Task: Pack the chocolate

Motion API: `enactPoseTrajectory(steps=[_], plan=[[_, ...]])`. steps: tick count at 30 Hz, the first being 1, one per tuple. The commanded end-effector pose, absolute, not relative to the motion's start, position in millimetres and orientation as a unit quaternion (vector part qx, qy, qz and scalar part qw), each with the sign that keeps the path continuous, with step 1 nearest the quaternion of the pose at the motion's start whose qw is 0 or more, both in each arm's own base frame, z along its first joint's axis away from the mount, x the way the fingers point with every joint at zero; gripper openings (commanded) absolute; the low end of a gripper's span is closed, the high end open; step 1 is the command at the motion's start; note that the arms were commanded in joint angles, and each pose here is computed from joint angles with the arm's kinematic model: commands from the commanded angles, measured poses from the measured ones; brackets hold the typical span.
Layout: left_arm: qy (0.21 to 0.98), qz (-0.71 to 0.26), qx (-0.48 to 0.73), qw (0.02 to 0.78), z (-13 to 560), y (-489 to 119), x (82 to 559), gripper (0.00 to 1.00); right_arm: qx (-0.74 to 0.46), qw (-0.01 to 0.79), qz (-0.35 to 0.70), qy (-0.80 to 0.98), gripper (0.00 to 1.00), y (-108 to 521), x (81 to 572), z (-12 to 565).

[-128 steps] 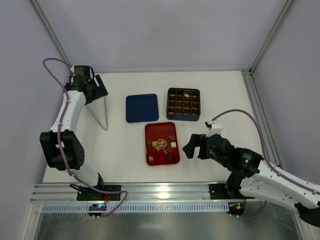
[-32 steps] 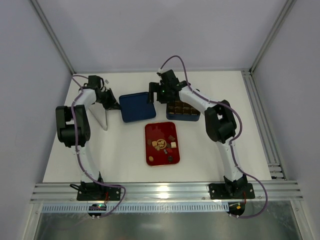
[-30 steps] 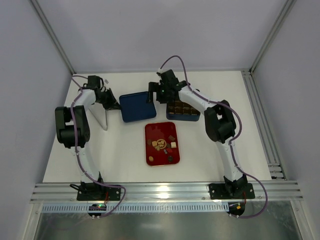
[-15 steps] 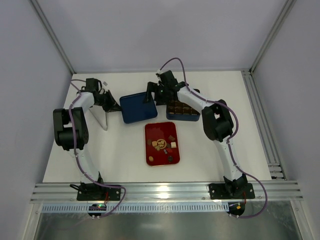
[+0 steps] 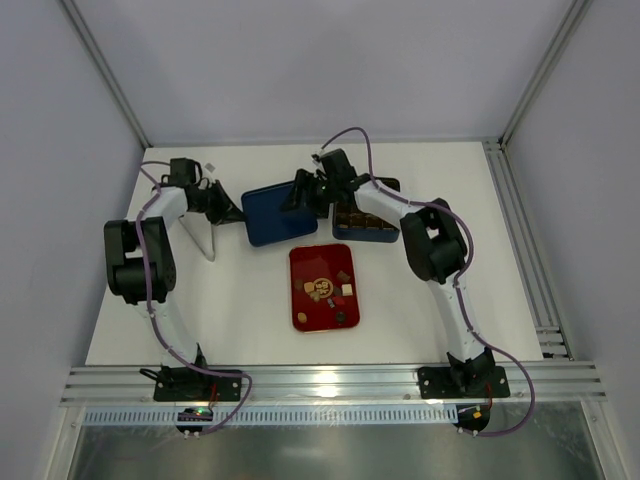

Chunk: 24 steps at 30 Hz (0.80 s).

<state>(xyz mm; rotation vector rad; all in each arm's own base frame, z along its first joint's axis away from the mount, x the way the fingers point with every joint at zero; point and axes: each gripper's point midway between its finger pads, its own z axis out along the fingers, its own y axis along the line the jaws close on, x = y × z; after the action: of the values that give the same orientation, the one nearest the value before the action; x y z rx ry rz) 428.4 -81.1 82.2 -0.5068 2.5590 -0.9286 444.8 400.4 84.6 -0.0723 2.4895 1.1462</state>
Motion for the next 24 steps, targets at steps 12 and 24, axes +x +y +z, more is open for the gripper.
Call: enactPoseTrajectory(steps=[12,24], plan=[[0.882,-0.383,-0.146,0.231,130,-93,427,0.0,-0.005,0.219,0.54,0.813,0.14,407,427,180],[0.883,-0.364,-0.128,0.267,154,-94,414,0.5,0.013,0.234,0.551,0.801,0.04,392,415,211]])
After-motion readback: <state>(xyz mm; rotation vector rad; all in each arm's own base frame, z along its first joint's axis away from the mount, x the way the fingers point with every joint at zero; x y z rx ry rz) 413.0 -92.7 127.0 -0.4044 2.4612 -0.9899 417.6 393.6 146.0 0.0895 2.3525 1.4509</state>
